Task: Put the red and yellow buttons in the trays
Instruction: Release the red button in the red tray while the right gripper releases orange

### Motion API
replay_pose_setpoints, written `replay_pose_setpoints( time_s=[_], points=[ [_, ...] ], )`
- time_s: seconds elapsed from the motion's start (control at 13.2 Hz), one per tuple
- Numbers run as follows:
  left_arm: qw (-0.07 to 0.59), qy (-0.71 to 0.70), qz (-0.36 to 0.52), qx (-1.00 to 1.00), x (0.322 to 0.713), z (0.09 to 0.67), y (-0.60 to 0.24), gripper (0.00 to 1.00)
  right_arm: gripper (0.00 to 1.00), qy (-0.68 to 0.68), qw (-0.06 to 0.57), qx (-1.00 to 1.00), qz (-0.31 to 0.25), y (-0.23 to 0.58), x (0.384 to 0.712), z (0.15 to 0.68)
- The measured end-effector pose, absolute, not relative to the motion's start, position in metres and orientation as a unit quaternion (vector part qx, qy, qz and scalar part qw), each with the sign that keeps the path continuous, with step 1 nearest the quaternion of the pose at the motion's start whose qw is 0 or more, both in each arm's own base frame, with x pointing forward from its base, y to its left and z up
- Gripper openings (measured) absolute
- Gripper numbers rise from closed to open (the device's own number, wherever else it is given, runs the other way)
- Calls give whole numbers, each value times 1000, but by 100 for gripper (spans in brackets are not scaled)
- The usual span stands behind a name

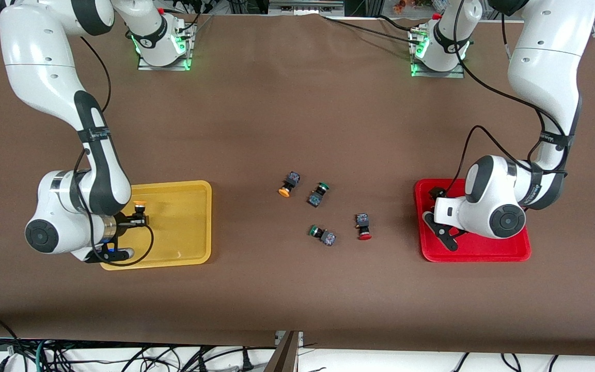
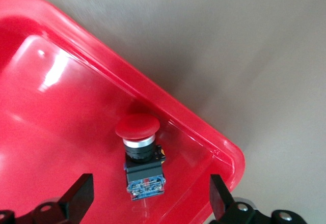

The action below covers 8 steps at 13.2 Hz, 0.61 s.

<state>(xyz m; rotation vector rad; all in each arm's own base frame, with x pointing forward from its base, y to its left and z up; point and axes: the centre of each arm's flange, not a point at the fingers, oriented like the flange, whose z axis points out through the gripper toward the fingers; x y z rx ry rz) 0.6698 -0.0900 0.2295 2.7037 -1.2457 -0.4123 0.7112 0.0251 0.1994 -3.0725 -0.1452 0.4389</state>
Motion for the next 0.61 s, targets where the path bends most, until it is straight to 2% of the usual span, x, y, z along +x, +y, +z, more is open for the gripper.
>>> replay_pose_setpoints(
  time_s=[0.15, 0.23, 0.45, 0.53, 0.61],
  points=[
    [105, -386, -106, 910, 675, 254, -117, 100, 44, -66, 18, -988, 137, 6, 709, 185],
    [111, -370, -90, 918, 678, 263, -135, 100, 50, -70, 20, -988, 136, -3, 708, 184],
    [100, -310, -12, 945, 684, 269, -207, 100, 81, -79, 25, -988, 130, 7, 712, 205],
    [99, -284, 9, 954, 682, 264, -232, 100, 93, -78, 25, -988, 133, 27, 711, 221],
    [101, -255, 23, 961, 680, 256, -250, 100, 100, -64, 21, -988, 136, 55, 710, 238]
  ],
)
